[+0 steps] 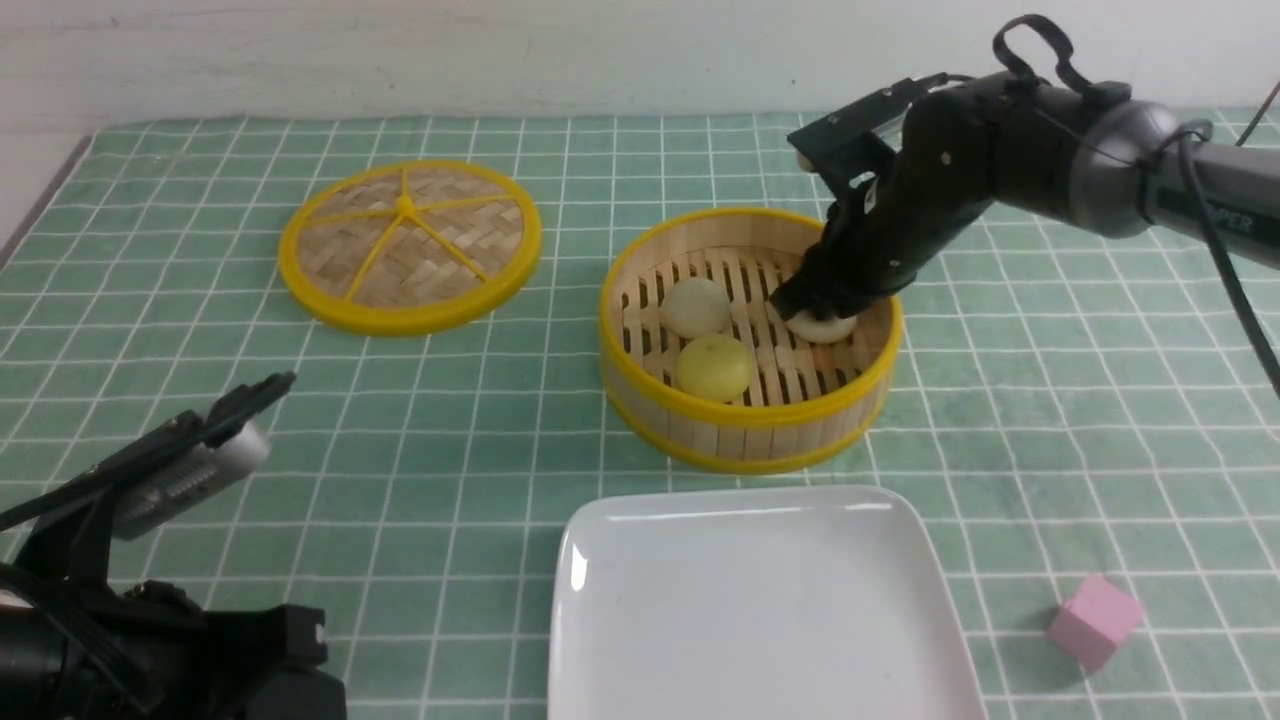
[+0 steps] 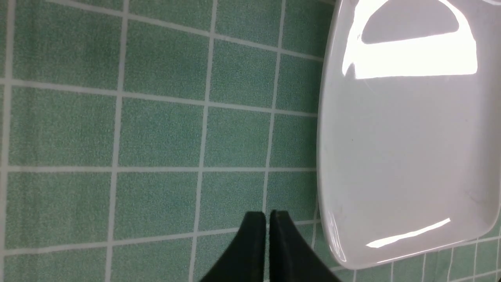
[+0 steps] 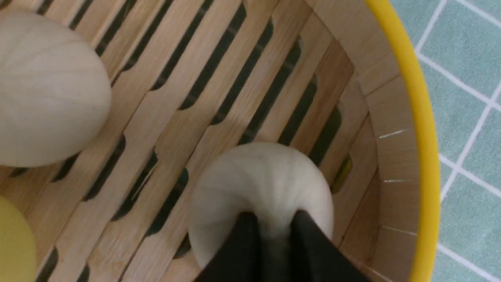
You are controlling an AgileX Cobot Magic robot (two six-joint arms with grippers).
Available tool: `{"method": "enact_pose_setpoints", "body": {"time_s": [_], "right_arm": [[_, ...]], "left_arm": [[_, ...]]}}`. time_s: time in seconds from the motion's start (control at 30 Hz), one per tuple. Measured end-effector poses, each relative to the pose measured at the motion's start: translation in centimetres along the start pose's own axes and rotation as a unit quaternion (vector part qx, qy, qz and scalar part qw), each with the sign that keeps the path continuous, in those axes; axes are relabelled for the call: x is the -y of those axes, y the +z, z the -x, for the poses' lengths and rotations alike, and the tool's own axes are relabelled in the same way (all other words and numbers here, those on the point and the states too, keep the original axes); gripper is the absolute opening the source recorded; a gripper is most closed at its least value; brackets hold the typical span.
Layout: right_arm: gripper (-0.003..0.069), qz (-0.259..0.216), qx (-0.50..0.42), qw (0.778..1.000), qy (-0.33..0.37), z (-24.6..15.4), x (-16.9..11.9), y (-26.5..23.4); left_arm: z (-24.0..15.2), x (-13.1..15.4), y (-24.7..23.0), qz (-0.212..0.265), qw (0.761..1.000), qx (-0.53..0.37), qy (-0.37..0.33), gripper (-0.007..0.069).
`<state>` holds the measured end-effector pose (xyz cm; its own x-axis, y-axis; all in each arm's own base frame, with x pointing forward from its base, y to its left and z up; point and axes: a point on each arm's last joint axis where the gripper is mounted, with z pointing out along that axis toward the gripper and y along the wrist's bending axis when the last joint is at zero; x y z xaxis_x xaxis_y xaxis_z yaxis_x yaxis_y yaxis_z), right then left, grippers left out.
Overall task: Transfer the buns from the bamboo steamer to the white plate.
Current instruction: 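Reach toward a bun in the bamboo steamer with the right gripper, then move the steamed bun from the bamboo steamer onto the white plate with the right gripper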
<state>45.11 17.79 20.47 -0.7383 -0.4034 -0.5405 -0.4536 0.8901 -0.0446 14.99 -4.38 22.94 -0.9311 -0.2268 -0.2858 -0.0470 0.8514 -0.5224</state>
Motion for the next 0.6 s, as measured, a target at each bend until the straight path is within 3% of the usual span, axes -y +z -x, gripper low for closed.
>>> {"method": "enact_pose_setpoints", "body": {"time_s": [0.07, 0.2, 0.33, 0.47, 0.6], "right_arm": [[0.0024, 0.006, -0.006, 1.000, 0.007, 0.1, -0.1, -0.8], [0.0022, 0.023, -0.019, 0.999, 0.022, 0.4, -0.4, -4.2], [0.0022, 0.061, -0.018, 0.997, 0.047, 0.5, -1.2, -12.1], [0.0022, 0.095, -0.029, 0.993, 0.062, -1.9, -2.5, -15.6], [0.0022, 0.126, -0.071, 0.987, 0.071, -8.3, -5.6, -14.6]], "left_arm": [[0.0, 0.0, 0.0, 0.000, 1.000, 0.001, 0.000, 0.0050], [0.0, 0.0, 0.0, 0.000, 1.000, 0.000, 0.000, 0.0054], [0.1, 0.0, 0.0, 0.002, 1.000, 0.005, 0.001, 0.0057], [0.3, -0.1, 0.0, 0.005, 1.000, 0.017, 0.001, 0.0063], [0.4, -0.1, 0.0, 0.006, 1.000, 0.024, 0.001, 0.0070]]}}
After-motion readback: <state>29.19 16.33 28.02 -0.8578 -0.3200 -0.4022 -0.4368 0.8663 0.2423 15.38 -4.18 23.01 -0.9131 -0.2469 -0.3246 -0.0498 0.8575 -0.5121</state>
